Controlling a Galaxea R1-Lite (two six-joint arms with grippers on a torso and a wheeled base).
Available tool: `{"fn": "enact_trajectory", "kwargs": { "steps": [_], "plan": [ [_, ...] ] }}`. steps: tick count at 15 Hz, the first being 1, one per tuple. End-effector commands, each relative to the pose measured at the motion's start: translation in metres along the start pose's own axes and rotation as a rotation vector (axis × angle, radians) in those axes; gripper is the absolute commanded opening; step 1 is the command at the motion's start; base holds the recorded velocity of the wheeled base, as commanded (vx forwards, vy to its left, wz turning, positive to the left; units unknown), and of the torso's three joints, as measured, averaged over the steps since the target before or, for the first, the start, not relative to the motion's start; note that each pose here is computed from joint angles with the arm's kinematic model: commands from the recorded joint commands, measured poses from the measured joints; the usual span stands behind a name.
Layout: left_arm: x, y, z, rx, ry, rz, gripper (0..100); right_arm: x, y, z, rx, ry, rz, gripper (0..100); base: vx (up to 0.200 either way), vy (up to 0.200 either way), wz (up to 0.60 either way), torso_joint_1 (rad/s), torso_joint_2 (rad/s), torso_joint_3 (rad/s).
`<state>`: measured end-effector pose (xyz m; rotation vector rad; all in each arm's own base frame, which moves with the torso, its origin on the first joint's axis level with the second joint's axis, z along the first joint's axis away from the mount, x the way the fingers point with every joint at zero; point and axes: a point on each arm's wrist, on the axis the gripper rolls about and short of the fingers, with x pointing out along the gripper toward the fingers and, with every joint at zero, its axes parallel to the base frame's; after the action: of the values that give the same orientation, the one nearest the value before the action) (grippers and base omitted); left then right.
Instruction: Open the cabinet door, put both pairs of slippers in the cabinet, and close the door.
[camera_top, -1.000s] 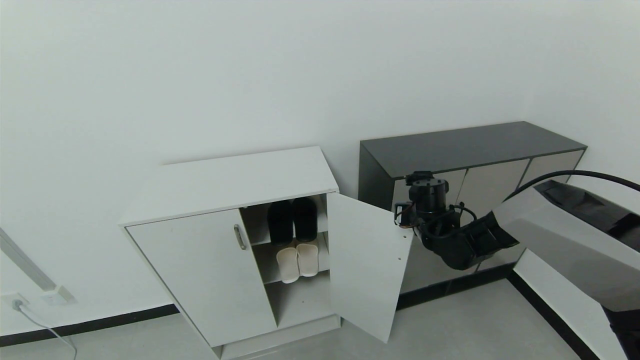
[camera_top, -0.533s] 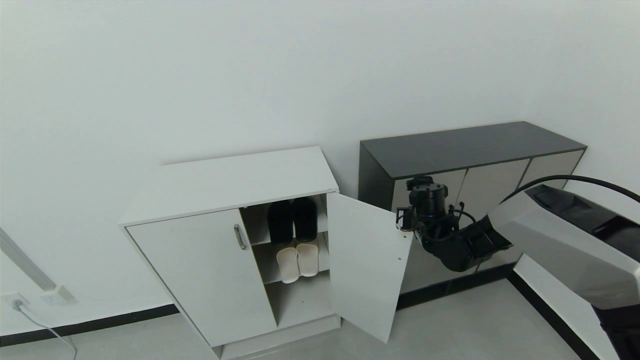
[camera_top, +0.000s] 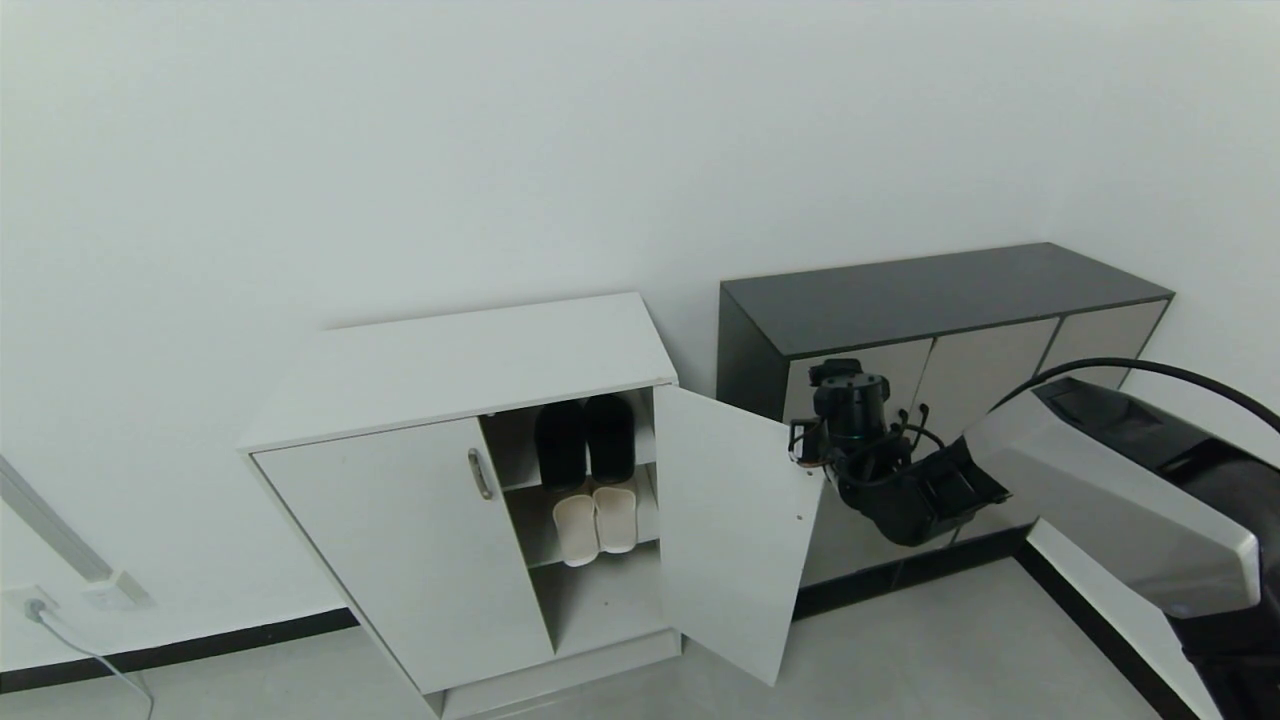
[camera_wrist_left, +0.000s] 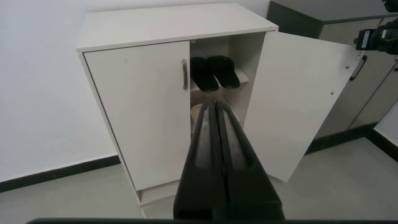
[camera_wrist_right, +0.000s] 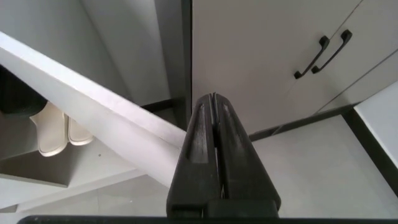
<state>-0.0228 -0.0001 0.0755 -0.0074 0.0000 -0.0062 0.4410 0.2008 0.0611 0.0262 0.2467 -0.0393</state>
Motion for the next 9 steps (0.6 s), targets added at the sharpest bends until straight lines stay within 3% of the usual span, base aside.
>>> {"fn": "enact_trajectory", "kwargs": {
  "steps": [1, 9],
  "plan": [
    [0.0, 0.0, 0.0, 0.0, 0.0, 0.0, 0, 0.003, -0.001, -0.003, -0.001, 0.004, -0.004, 0, 0.0, 0.0, 0.0, 0.0, 0.0, 0.0],
    [0.0, 0.0, 0.0, -0.003, 0.0, 0.002, 0, -0.007, 0.009, -0.005, -0.013, 0.013, 0.018, 0, 0.0, 0.0, 0.0, 0.0, 0.0, 0.0]
  ]
}}
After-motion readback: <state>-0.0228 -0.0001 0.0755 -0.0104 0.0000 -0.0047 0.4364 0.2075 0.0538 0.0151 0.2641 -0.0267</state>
